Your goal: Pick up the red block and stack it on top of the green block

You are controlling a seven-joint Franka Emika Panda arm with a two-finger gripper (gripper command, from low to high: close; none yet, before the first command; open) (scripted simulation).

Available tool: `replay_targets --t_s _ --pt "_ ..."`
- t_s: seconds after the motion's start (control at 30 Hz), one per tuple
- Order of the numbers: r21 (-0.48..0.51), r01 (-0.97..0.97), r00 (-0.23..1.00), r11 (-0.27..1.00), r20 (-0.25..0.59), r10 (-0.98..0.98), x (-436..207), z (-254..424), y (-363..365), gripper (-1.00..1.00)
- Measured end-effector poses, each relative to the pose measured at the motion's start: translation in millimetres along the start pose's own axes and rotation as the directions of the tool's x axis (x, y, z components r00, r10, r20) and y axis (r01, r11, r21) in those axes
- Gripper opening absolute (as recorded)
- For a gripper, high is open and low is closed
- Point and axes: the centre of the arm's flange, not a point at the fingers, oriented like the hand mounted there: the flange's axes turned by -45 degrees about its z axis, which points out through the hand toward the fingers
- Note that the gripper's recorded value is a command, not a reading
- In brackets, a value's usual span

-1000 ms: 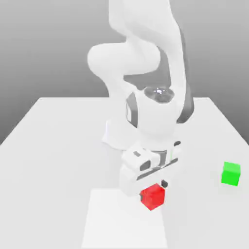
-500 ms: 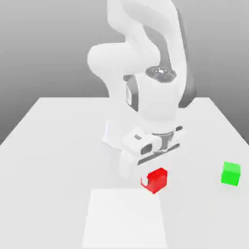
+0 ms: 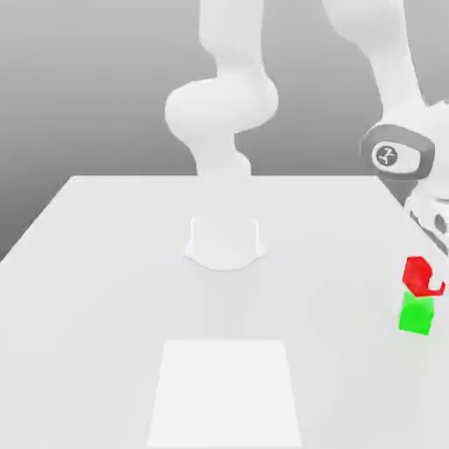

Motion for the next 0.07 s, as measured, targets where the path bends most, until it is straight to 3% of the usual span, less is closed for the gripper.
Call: replay_targets --t_s 0.07 --pt "0.000 0.000 1.000 1.000 0.000 0.000 0.0 0.0 0.0 1.00"
